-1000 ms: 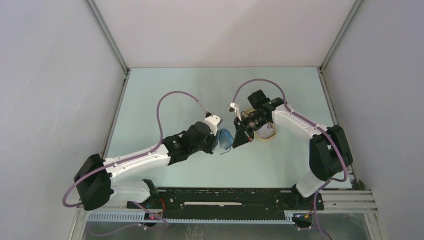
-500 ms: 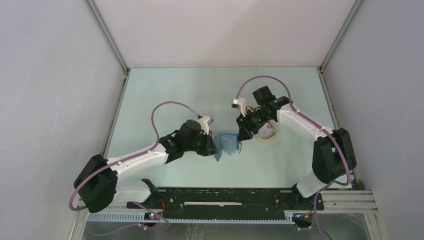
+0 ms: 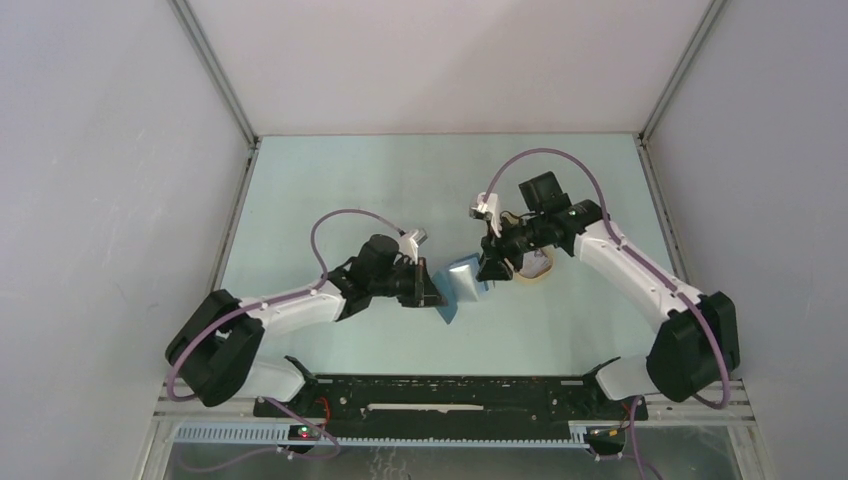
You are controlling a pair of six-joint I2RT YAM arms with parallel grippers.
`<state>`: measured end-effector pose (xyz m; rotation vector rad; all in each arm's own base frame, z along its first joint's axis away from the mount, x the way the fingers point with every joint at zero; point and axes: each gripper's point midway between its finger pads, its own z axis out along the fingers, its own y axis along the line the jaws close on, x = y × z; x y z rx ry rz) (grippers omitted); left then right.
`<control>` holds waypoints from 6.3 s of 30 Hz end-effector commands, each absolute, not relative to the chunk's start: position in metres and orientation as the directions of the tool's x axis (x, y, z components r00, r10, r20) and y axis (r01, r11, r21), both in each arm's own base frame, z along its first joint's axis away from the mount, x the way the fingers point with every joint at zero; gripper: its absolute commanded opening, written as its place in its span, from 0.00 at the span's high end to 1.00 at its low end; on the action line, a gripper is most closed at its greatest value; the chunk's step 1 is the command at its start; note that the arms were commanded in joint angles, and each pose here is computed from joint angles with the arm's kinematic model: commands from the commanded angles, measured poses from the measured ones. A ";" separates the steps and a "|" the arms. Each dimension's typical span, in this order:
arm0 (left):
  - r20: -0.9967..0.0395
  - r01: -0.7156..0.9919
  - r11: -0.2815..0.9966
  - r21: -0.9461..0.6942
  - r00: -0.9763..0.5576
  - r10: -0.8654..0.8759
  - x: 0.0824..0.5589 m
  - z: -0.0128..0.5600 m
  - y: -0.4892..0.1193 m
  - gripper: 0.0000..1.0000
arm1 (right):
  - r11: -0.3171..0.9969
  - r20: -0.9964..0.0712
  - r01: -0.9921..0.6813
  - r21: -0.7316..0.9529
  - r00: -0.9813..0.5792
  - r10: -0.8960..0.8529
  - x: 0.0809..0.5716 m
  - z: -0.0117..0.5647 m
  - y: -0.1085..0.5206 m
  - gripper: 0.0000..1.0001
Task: Put the credit cards into the card holder
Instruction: Open the card holder at the center of the board.
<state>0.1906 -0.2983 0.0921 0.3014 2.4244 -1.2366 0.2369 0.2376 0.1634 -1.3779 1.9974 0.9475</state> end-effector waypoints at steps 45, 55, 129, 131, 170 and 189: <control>-0.423 0.380 0.488 -0.785 -0.906 0.025 0.187 0.068 -0.309 1.00 | 0.429 -0.485 -0.660 0.616 -0.747 -0.454 0.274 0.072 0.272 0.41; -0.409 0.360 0.505 -0.784 -0.912 0.015 0.192 0.054 -0.302 1.00 | 0.197 -0.523 -0.662 0.723 -0.711 -0.471 0.243 0.108 0.287 0.53; -0.310 0.112 0.591 -0.799 -0.919 -0.245 0.217 0.012 -0.269 0.85 | 0.396 -0.547 -0.777 0.490 -0.627 -0.554 0.274 0.096 0.270 0.51; -0.312 0.116 0.587 -0.801 -0.918 -0.243 0.218 0.014 -0.270 0.86 | 0.414 -0.535 -0.775 0.479 -0.631 -0.562 0.276 0.090 0.268 0.51; -0.421 0.225 0.642 -0.733 -0.891 -0.168 0.249 0.030 -0.279 0.80 | 0.462 -0.450 -0.697 0.549 -0.712 -0.539 0.271 0.069 0.271 1.00; -0.511 0.316 0.705 -0.635 -0.856 -0.077 0.289 0.048 -0.283 0.74 | 0.596 -0.507 -0.708 0.378 -0.697 -0.506 0.299 0.069 0.256 0.72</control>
